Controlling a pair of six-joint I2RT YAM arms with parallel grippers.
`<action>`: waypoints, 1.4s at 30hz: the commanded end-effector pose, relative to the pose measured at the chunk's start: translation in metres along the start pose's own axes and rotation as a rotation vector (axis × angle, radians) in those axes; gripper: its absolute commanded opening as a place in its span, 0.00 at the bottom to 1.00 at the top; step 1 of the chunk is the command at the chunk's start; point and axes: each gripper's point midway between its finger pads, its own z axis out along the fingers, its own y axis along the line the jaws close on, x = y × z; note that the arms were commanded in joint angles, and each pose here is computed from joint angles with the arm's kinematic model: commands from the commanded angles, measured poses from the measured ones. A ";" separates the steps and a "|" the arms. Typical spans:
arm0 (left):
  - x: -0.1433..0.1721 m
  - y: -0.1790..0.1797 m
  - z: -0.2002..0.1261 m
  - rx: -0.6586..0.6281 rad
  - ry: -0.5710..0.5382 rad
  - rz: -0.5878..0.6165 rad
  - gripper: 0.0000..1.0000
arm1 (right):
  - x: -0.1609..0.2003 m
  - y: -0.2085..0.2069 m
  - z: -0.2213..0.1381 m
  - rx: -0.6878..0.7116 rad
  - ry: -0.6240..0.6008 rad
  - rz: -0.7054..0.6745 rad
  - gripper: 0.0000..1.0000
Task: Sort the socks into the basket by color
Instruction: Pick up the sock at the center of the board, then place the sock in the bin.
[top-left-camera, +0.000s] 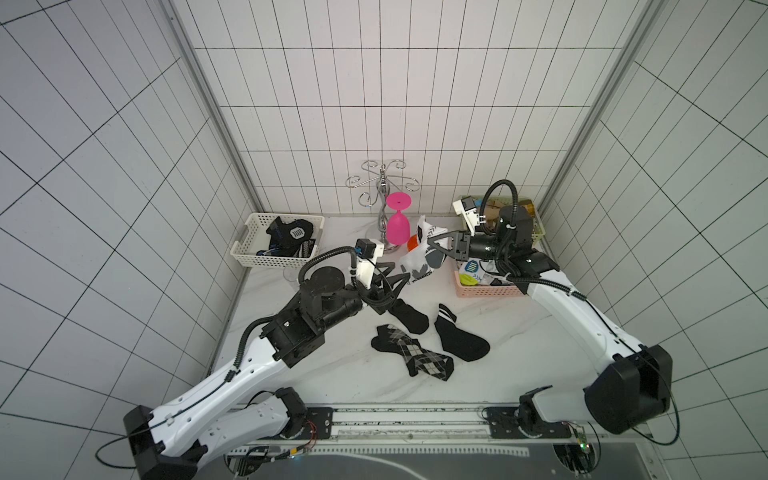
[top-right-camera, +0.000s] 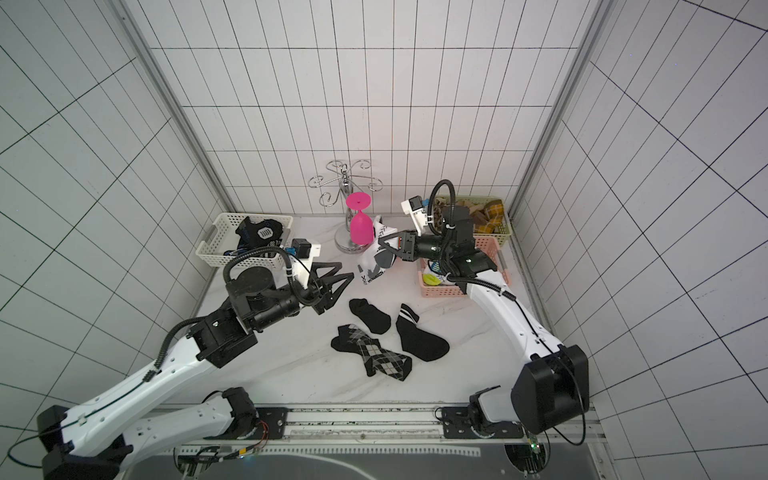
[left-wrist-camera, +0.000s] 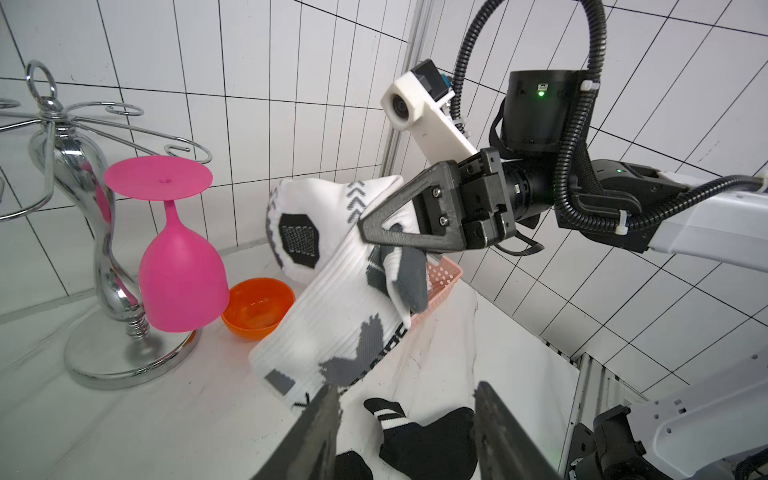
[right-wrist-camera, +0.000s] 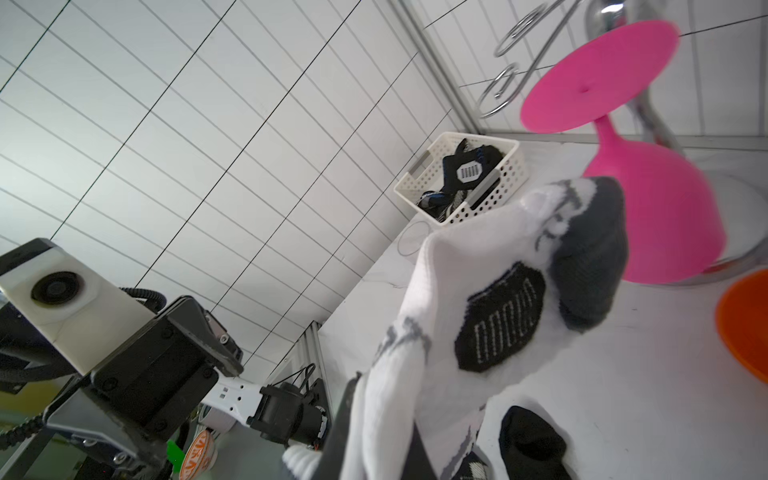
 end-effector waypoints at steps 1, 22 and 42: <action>0.003 0.015 -0.003 -0.053 -0.001 -0.038 0.53 | -0.025 -0.009 -0.022 0.068 -0.075 -0.030 0.00; 0.020 0.052 -0.016 -0.186 0.017 -0.144 0.54 | -0.096 -0.152 -0.091 0.370 -0.332 0.133 0.00; 0.028 0.055 -0.006 -0.165 0.047 -0.169 0.53 | -0.063 -0.236 -0.123 0.442 -0.365 0.286 0.00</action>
